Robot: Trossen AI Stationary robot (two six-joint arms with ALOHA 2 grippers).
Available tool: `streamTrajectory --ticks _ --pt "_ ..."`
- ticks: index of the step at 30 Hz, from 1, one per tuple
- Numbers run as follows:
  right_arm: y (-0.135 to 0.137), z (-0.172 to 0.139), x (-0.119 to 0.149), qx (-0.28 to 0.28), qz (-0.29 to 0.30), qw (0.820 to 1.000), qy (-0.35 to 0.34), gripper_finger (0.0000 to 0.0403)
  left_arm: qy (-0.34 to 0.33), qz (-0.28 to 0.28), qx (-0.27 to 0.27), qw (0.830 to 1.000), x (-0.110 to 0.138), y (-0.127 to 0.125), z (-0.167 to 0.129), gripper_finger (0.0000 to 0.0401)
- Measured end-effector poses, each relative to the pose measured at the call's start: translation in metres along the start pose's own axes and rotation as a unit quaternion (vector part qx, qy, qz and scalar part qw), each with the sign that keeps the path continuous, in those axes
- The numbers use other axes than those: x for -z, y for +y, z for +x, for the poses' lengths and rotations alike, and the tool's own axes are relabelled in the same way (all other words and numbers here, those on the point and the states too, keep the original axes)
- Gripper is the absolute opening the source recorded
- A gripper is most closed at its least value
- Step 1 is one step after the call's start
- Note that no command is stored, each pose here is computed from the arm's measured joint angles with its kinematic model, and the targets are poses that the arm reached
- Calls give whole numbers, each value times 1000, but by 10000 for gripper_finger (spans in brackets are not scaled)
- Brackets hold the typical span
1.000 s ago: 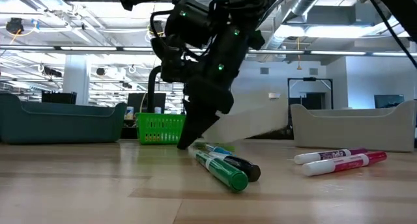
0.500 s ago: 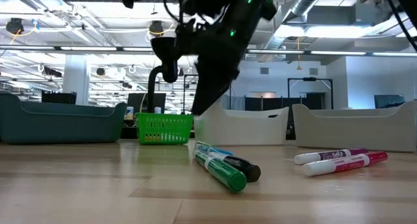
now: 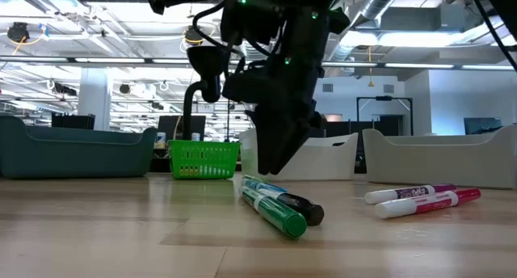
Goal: Pick & Place Markers
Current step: Put the light green marker pen into the white bin
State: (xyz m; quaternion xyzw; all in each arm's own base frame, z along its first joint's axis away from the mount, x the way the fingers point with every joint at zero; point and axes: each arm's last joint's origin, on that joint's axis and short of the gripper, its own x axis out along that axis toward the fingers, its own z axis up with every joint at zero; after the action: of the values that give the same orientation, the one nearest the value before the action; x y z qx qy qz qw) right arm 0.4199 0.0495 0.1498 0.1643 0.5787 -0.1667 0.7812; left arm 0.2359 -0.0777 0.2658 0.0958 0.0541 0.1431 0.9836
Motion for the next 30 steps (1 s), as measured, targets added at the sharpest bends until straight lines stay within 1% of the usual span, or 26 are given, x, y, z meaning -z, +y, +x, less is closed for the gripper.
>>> streamTrajectory --ticks 3,6,9,11,13,15,17,19,21,24,26,30 --pt "-1 -2 -2 -1 21 1000 -5 118 -1 0 1 1000 0 0 0 94" --pt "1 -3 -6 -12 42 999 -28 118 -1 -1 2 1000 0 0 0 94" --pt "4 5 -9 -22 45 998 -40 118 -1 -1 2 1000 0 0 0 94" --pt "2 10 -6 -14 44 999 -25 118 -1 -1 2 1000 0 0 0 94" --pt "4 15 -8 -17 45 998 -32 118 -2 -1 2 1000 0 0 0 94" --pt "2 17 -4 1 43 999 -21 118 -2 -1 4 1000 0 0 0 94" --pt "2 18 -4 2 42 999 -22 118 -2 -2 6 1000 0 0 0 94" --pt "2 19 -4 4 25 999 -20 118 -3 -4 12 1000 -1 -1 0 94" --pt "4 19 -2 6 -15 1000 -18 117 -4 -5 16 1000 0 -1 0 94" --pt "7 19 0 8 -47 999 -18 103 -4 -5 17 1000 0 -1 0 94" --pt "8 19 0 6 -62 998 -20 82 -4 -5 17 1000 0 -1 0 94" --pt "9 17 0 0 -96 995 -22 27 -4 -5 17 1000 0 -1 0 94"
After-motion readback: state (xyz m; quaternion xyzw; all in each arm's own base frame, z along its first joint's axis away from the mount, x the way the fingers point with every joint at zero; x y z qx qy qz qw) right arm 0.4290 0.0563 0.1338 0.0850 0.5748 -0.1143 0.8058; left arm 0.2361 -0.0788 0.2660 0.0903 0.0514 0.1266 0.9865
